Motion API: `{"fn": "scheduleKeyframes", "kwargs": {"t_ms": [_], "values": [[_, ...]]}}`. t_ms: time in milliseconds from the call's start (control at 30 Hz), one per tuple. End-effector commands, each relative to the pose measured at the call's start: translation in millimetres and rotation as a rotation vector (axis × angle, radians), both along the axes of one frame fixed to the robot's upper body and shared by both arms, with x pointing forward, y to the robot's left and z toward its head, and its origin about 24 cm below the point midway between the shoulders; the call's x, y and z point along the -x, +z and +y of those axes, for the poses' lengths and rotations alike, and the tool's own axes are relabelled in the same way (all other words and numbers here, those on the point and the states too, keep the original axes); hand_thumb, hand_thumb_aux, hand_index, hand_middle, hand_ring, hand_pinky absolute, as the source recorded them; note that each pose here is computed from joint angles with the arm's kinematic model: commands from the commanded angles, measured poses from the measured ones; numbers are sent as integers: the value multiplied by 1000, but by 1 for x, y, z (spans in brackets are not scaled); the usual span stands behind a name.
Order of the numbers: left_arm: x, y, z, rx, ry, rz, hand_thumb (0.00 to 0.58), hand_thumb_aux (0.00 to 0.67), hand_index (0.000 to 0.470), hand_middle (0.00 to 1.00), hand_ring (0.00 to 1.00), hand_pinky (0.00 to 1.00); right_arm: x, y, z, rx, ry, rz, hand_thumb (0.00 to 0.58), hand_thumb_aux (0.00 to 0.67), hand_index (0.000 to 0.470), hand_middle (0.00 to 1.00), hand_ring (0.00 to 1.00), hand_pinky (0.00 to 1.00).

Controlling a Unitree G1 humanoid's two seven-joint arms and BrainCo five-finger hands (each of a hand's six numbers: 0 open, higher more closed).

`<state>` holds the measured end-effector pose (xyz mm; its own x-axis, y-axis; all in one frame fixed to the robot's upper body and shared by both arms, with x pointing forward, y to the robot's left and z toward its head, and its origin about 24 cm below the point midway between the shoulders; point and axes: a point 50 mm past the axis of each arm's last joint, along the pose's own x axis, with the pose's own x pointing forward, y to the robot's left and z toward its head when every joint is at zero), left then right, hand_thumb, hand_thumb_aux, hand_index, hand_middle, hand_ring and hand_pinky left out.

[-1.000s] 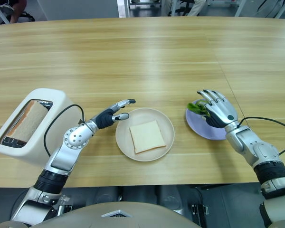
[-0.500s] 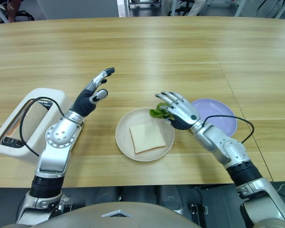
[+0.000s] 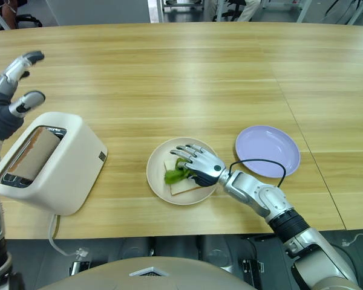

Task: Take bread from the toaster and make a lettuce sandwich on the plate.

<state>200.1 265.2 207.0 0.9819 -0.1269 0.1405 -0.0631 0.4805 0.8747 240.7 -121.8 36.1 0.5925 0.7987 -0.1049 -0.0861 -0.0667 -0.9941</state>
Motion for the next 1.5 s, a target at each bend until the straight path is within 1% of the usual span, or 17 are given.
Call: {"fn": "scheduleKeyframes", "kwargs": {"t_ms": [33, 167, 400, 633, 767, 800, 833, 867, 900, 1033, 1133, 1167, 1200, 1233, 1267, 1500], "values": [[10, -4, 20, -138, 85, 114, 0, 0, 0, 0, 0, 0, 1, -2, -5, 44, -8, 14, 0, 0, 0, 0, 0, 0], [16, -7, 38, -287, 179, 189, 0, 0, 0, 0, 0, 0, 0, 3, -9, 70, -21, -22, 0, 0, 0, 0, 0, 0], [26, -33, 62, -462, 265, 401, 0, 0, 0, 0, 0, 0, -4, 10, -13, 99, -29, -62, 0, 0, 0, 0, 0, 0], [24, -62, 62, -480, 219, 551, 0, 0, 0, 0, 0, 0, -7, 32, -12, 41, -52, -150, 0, 0, 0, 0, 0, 0], [24, -68, 63, -507, 225, 590, 0, 0, 0, 0, 0, 0, -8, 44, -12, -3, -60, -183, 0, 0, 0, 0, 0, 0], [22, -68, 62, -502, 215, 586, 104, 63, 43, 0, 0, 0, -8, 46, -13, -11, -63, -189, 0, 0, 0, 0, 0, 0], [20, -67, 60, -487, 202, 567, 576, 612, 420, 0, 0, 0, -8, 47, -13, -15, -67, -194, 0, 0, 0, 0, 0, 0], [18, -65, 57, -468, 188, 546, 576, 612, 420, 0, 0, 0, -8, 48, -14, -18, -70, -197, 0, 0, 0, 0, 0, 0], [16, -64, 55, -454, 175, 529, 580, 670, 460, 0, 0, 0, -8, 48, -14, -22, -75, -199, 0, 0, 0, 0, 0, 0], [10, -56, 49, -399, 151, 454, 580, 670, 460, 0, 0, 0, -7, 49, -18, -44, -96, -206, 0, 0, 0, 0, 0, 0], [6, -49, 51, -376, 177, 389, 580, 670, 460, 0, 0, 0, -8, 53, -22, -66, -113, -218, 0, 0, 0, 0, 0, 0], [5, -47, 51, -371, 183, 375, 580, 670, 460, 286, 286, 286, -8, 54, -24, -71, -120, -223, 0, 0, 0, 0, 0, 0], [4, -47, 52, -370, 185, 371, 580, 670, 460, 627, 627, 627, -8, 55, -25, -72, -125, -227, 0, 0, 0, 0, 0, 0], [4, -46, 52, -368, 186, 368, 580, 670, 460, 929, 929, 929, -9, 56, -26, -73, -130, -231, 0, 0, 0, 0, 0, 0], [4, -46, 52, -366, 184, 368, 580, 670, 460, 1000, 1000, 1000, -9, 57, -28, -75, -134, -235, 0, 0, 0, 0, 0, 0], [5, -35, 49, -331, 176, 308, 580, 670, 460, 1000, 1000, 1000, -10, 59, -31, -87, -151, -248, 0, 0, 0, 0, 0, 0]]}}
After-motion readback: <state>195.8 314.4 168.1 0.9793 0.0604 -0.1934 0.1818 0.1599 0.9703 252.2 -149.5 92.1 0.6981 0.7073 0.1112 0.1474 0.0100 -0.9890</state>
